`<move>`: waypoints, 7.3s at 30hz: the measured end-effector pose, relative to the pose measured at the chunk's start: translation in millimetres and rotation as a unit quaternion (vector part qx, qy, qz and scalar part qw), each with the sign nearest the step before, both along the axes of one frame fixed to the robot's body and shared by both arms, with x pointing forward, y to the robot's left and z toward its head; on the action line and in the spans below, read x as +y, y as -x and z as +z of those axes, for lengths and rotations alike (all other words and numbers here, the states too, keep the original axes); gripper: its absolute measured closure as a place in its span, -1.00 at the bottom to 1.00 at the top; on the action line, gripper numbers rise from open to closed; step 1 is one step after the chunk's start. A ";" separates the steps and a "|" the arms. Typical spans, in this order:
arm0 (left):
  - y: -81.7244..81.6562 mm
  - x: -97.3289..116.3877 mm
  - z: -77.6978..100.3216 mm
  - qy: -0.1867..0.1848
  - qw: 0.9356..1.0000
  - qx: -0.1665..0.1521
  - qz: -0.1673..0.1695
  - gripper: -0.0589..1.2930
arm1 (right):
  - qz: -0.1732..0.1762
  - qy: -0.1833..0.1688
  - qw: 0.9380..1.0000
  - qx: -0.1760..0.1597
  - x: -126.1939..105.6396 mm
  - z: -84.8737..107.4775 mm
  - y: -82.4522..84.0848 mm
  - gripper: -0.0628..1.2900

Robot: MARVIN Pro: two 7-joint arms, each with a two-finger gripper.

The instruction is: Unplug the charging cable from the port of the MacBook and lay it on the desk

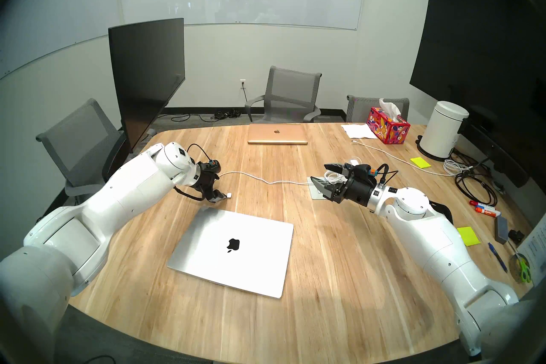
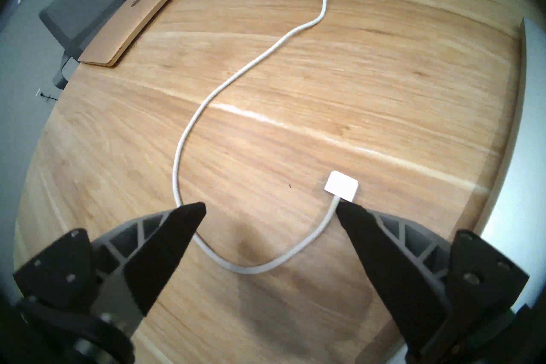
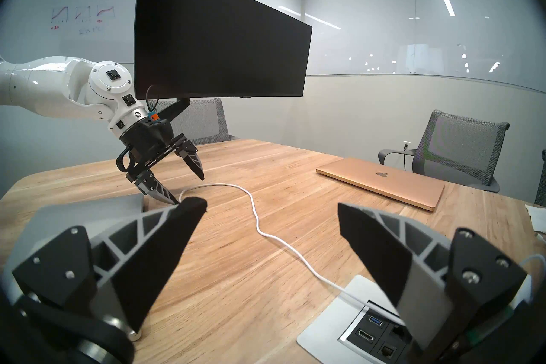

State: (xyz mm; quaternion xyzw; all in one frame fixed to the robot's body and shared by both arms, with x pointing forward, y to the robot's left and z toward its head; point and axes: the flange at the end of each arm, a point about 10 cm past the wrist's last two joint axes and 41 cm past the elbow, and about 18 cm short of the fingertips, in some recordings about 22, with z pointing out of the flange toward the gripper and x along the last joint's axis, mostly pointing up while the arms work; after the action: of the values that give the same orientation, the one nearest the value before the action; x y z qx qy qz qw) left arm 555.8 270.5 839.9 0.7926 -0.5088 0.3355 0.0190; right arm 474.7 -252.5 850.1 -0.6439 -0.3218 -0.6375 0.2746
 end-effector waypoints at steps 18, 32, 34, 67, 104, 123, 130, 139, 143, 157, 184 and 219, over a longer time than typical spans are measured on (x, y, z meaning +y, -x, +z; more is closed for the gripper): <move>-0.3 2.2 15.3 0.036 0.999 0.010 0.008 -0.85 | 0.000 0.000 1.000 0.000 0.0 0.0 0.0 -0.90; -3.2 0.9 8.8 0.057 0.998 0.017 0.024 -0.85 | 0.000 0.000 1.000 0.000 0.0 0.0 0.0 -0.90; -3.4 1.1 5.7 0.057 0.998 0.019 0.028 -0.85 | 0.000 0.000 1.000 0.000 0.0 0.0 0.0 -0.90; -17.4 -8.0 12.2 0.068 0.997 0.002 0.028 -0.88 | 0.000 0.000 1.000 0.000 0.0 -0.1 0.0 -0.90; -14.8 -0.9 31.6 0.160 0.984 -0.010 0.074 -0.87 | 0.000 0.000 1.000 0.000 0.0 0.0 0.0 -0.90; 26.3 15.3 34.2 0.248 0.960 -0.013 0.125 -0.88 | 0.000 0.000 1.000 0.000 -0.1 -0.2 0.0 -0.90; 44.2 17.7 29.1 0.263 0.954 -0.010 0.147 -0.88 | 0.000 0.000 1.000 0.000 -0.1 -0.2 -0.1 -0.90; 67.3 20.9 30.1 0.276 0.945 -0.019 0.175 -0.87 | 0.000 0.000 1.000 0.000 -0.1 -0.3 -0.1 -0.90; 76.4 22.1 31.0 0.280 0.941 -0.024 0.186 -0.88 | 0.000 0.000 1.000 0.000 -0.1 -0.4 -0.1 -0.90; 119.6 21.2 19.4 0.251 0.938 -0.033 0.236 -0.88 | 0.000 0.000 1.000 0.000 -0.1 -0.6 -0.1 -0.90; 185.7 30.3 13.2 0.252 0.886 -0.155 0.358 0.19 | 0.000 0.000 1.000 0.001 0.0 -0.8 -0.1 -0.90; 243.4 26.7 -6.8 0.313 0.836 -0.240 0.382 -0.90 | 0.000 0.000 1.000 0.000 0.3 -0.3 -0.1 -0.90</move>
State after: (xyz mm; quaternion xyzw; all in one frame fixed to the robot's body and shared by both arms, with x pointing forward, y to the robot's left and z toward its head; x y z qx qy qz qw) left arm 312.4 297.3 833.1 0.7706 -0.0228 0.6368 0.0138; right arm 474.8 -252.2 849.9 -0.6440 -0.3216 -0.6374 0.2748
